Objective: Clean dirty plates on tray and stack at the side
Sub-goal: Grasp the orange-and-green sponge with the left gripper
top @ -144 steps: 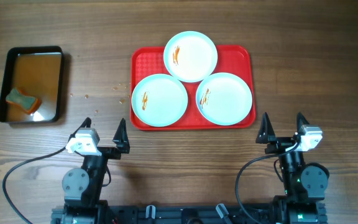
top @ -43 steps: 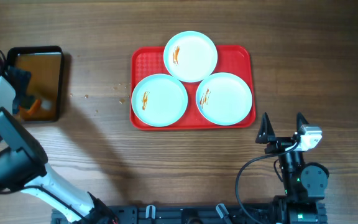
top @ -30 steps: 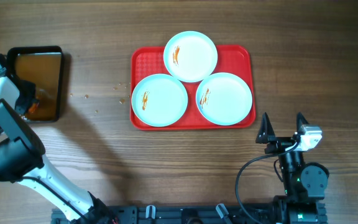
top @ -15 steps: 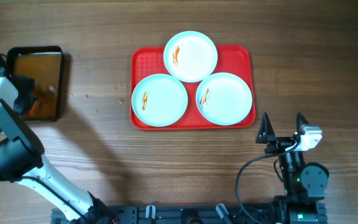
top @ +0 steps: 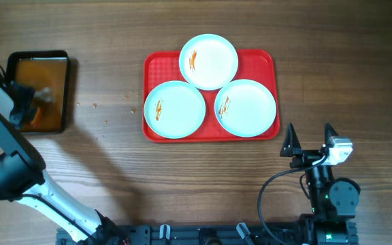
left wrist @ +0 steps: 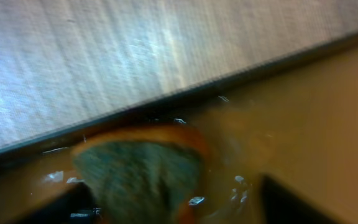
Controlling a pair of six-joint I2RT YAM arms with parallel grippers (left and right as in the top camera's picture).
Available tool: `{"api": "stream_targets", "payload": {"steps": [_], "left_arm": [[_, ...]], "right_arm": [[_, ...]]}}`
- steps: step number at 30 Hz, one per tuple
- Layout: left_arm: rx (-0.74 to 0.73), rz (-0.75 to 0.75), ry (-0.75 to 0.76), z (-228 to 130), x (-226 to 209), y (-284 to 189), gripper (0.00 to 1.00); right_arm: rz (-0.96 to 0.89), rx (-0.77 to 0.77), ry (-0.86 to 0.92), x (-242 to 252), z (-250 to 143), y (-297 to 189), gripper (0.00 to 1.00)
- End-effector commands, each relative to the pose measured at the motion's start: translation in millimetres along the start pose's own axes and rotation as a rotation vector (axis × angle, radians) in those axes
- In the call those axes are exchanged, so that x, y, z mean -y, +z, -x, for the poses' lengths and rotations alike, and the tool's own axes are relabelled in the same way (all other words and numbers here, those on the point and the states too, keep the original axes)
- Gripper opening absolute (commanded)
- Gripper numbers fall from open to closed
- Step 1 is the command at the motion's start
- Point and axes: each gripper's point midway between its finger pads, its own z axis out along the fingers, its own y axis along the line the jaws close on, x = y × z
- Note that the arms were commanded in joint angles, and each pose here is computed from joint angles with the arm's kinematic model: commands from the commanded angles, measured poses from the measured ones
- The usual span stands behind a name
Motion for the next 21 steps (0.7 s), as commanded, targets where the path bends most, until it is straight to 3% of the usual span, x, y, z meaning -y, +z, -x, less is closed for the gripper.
{"api": "stream_targets", "payload": {"steps": [1, 3, 4, 10, 15, 16, 17, 18, 19, 21], "left_arm": [[-0.188, -0.071, 0.0, -41.7, 3.9, 8.8, 0.92], [-0.218, -0.056, 0.0, -48.8, -0.2, 7.7, 0.89], [-0.229, -0.047, 0.001, -51.5, -2.4, 7.1, 0.81], [-0.251, -0.03, 0.001, -56.8, -6.4, 6.0, 0.07], [-0.253, -0.03, 0.001, -57.1, -6.7, 5.9, 0.04], [-0.253, -0.03, 0.001, -57.1, -6.7, 5.9, 0.11], [-0.253, -0.029, 0.001, -57.1, -6.7, 5.9, 0.47], [-0.254, -0.029, 0.001, -57.5, -6.9, 5.8, 0.9], [-0.256, -0.027, 0.001, -57.9, -7.2, 5.7, 1.0], [-0.262, -0.024, 0.001, -59.3, -8.2, 5.4, 1.0]], "right_arm": [[-0.012, 0.009, -0.014, 2.4, 1.7, -0.3, 1.0], [-0.012, 0.009, -0.014, 2.4, 1.8, -0.3, 1.0], [-0.013, 0.009, -0.013, 2.4, 1.7, -0.3, 1.0], [-0.012, 0.009, -0.014, 2.4, 1.7, -0.3, 1.0], [-0.012, 0.009, -0.014, 2.4, 1.8, -0.3, 1.0], [-0.012, 0.009, -0.013, 2.4, 1.7, -0.3, 1.0], [-0.012, 0.009, -0.014, 2.4, 1.7, -0.3, 1.0], [-0.012, 0.009, -0.014, 2.4, 1.7, -0.3, 1.0], [-0.012, 0.009, -0.014, 2.4, 1.7, -0.3, 1.0], [-0.012, 0.009, -0.014, 2.4, 1.7, -0.3, 1.0]]}}
